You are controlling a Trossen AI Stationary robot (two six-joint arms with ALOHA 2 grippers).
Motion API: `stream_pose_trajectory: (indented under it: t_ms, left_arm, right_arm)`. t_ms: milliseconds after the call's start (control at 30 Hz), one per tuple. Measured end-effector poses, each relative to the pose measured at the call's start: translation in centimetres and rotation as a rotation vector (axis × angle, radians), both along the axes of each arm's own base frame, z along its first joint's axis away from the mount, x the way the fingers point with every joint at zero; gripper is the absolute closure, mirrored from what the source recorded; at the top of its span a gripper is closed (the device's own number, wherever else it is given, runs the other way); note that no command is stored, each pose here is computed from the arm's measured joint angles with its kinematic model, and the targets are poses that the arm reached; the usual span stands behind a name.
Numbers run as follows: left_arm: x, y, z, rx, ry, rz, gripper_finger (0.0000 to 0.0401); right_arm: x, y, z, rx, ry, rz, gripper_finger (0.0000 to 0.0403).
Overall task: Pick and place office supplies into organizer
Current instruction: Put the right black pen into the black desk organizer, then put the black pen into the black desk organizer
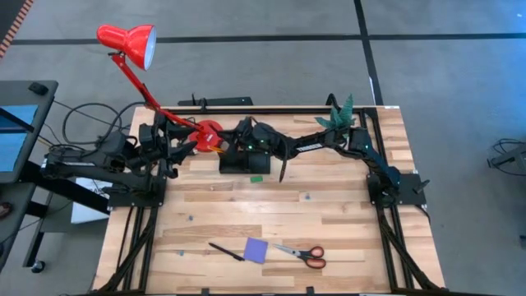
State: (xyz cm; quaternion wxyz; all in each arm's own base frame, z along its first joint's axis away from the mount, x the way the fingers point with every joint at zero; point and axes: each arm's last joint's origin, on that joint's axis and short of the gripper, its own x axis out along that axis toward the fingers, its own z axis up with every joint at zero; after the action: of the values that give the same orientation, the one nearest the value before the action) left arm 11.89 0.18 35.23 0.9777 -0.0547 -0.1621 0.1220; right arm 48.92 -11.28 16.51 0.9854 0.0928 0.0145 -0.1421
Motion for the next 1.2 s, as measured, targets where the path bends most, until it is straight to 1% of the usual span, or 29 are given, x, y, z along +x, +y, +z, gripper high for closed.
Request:
stream_pose_trajectory:
  t_ms: [133, 333, 500, 600, 867, 1000, 1100, 1200]
  left_arm:
    - [0.0, 0.0, 0.0, -0.008, 0.000, -0.003, 0.0192]
    - [0.0, 0.0, -0.1, -0.008, 0.011, -0.004, 0.0192]
    - [0.1, 0.0, -0.2, -0.012, 0.023, -0.005, 0.0192]
    - [0.1, 0.0, -0.2, -0.012, 0.023, -0.005, 0.0192]
    - [0.1, 0.0, -0.2, -0.012, 0.023, -0.005, 0.0192]
    - [0.1, 0.0, -0.2, -0.012, 0.023, -0.005, 0.0192]
    - [0.1, 0.0, -0.4, -0.011, 0.043, -0.004, 0.0192]
    - [0.2, 0.0, -0.8, -0.015, 0.079, 0.004, 0.0192]
  right_arm:
    - [0.0, 0.5, -0.9, 0.037, 0.082, 0.009, 0.0402]
    - [0.0, 0.7, -1.1, 0.037, 0.104, -0.002, 0.0396]
    - [0.0, 0.7, -1.4, -0.022, 0.157, 0.000, 0.0357]
    - [0.0, 1.0, -1.5, -0.028, 0.173, 0.006, 0.0330]
    - [0.1, 1.5, -1.5, -0.028, 0.177, 0.017, 0.0278]
    - [0.2, 1.8, -1.3, -0.034, 0.148, 0.023, 0.0259]
    - [0.4, 2.4, -0.9, -0.043, 0.107, 0.036, 0.0250]
    - [0.4, 3.3, 0.5, -0.052, 0.062, 0.054, 0.0246]
